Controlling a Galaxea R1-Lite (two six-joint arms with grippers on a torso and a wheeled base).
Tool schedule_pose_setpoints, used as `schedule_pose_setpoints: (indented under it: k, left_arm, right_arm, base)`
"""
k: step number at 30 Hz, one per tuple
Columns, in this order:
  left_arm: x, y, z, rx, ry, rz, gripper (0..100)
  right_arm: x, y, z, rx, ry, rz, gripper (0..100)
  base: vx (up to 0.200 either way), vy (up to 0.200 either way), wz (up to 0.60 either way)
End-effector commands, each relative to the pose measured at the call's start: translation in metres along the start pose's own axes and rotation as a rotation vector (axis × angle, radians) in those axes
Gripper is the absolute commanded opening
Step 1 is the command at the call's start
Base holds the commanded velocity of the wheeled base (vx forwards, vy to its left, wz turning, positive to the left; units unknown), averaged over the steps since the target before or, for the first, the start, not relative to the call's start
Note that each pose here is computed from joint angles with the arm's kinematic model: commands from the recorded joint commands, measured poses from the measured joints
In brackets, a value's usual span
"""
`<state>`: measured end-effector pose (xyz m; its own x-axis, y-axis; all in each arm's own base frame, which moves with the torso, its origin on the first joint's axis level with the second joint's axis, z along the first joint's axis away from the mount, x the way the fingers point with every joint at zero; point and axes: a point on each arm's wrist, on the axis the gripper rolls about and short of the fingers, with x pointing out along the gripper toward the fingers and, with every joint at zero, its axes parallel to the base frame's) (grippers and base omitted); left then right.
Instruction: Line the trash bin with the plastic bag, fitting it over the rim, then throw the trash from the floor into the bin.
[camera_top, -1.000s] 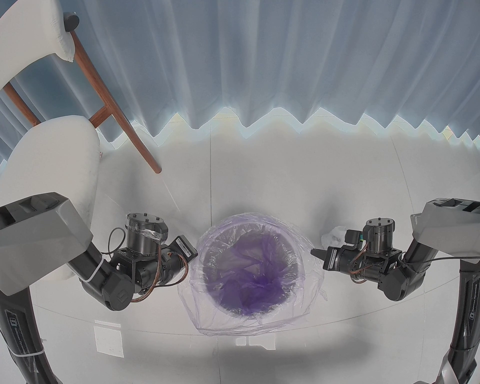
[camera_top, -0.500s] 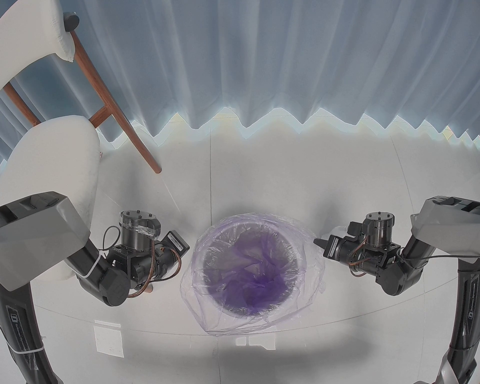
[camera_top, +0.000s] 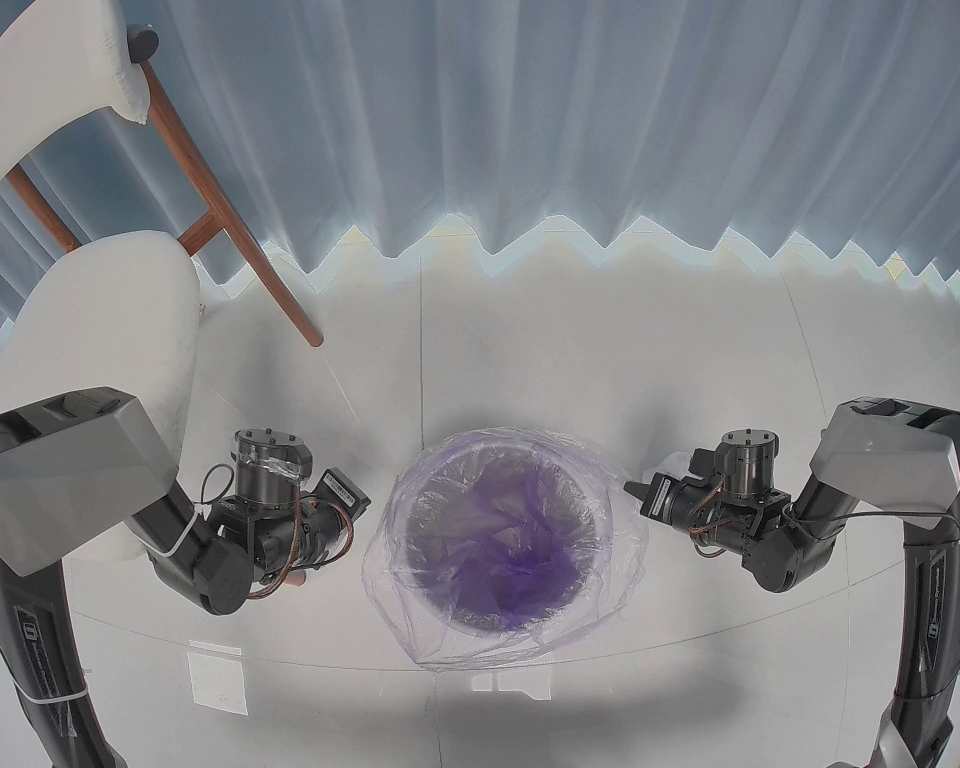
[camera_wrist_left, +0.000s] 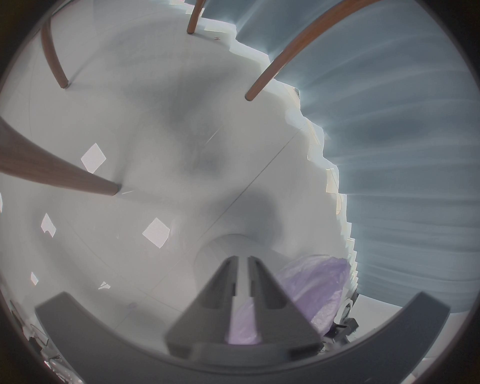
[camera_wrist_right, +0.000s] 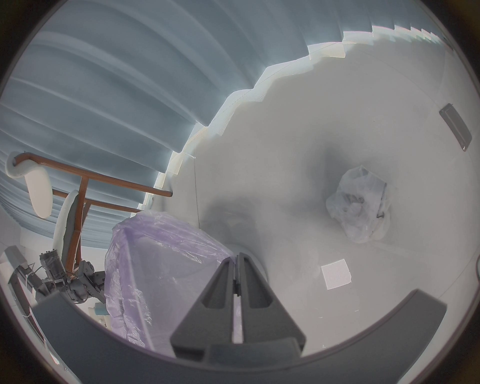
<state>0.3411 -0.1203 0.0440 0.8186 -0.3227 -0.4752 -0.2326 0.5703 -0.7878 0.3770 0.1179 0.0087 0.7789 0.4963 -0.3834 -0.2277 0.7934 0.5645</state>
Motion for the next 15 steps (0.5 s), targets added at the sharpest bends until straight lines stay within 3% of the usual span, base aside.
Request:
schedule_pose_setpoints:
  k: [1,8,15]
  left_arm:
    - [-0.017,0.003,0.005,-0.019,0.015,-0.017,100]
    - [-0.020,0.003,-0.002,-0.043,0.030,-0.183,100]
    - [-0.008,0.008,-0.018,-0.088,0.086,-0.182,100]
  right_arm:
    - [0.000,0.000,-0.002,0.000,0.005,-0.001,0]
    - [0.001,0.001,-0.004,-0.001,0.013,0.001,0]
    - [0.000,0.002,-0.004,-0.004,0.012,0.003,0]
  base:
    - [0.000,0.000,0.00]
    - [0.000,0.000,0.00]
    - [0.000,0.000,0.00]
